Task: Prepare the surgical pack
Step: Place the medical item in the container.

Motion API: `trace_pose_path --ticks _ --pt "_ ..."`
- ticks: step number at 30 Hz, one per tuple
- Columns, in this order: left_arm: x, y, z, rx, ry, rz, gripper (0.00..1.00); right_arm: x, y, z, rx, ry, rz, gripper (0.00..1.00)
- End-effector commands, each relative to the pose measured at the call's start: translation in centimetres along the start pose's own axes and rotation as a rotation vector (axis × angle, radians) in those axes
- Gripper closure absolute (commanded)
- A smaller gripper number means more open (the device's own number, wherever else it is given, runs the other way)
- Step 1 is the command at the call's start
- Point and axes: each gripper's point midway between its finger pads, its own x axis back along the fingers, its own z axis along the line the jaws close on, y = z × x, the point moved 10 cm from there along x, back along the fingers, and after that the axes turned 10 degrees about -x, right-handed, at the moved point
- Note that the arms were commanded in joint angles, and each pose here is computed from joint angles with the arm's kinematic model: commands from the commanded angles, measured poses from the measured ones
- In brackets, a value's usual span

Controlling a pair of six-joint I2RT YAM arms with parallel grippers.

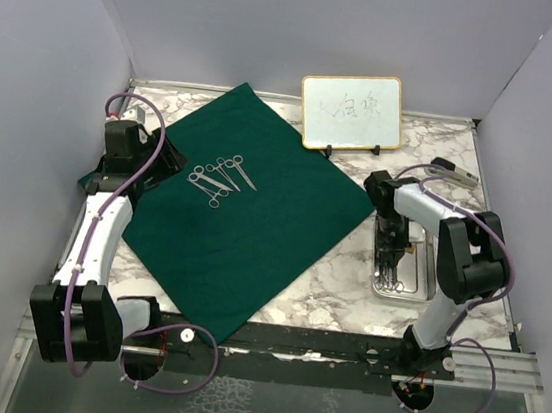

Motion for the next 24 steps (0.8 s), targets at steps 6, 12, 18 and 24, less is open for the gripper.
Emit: trace_pose_path --ticks 6,12,18,24 --pt "0.4 0.7 -0.2 -0.033 0.005 -0.037 0.46 0.1 0.3 0.0 -0.031 0.018 -0.003 0.86" --pt "0.1 0.7 -0.3 -0.043 -0.019 -0.027 0.46 4.9 1.1 -1.5 -0.084 0.139 -0.137 0.79" --pt "-0.6 0.3 -0.3 -0.054 -0.072 -0.008 0.30 10.0 1.2 -2.1 -0.071 0.494 -0.348 0.75" --pt "-2.3 -0.8 0.4 -0.047 -0.073 0.055 0.29 13.7 0.7 -2.6 -0.026 0.822 -0.636 0.73"
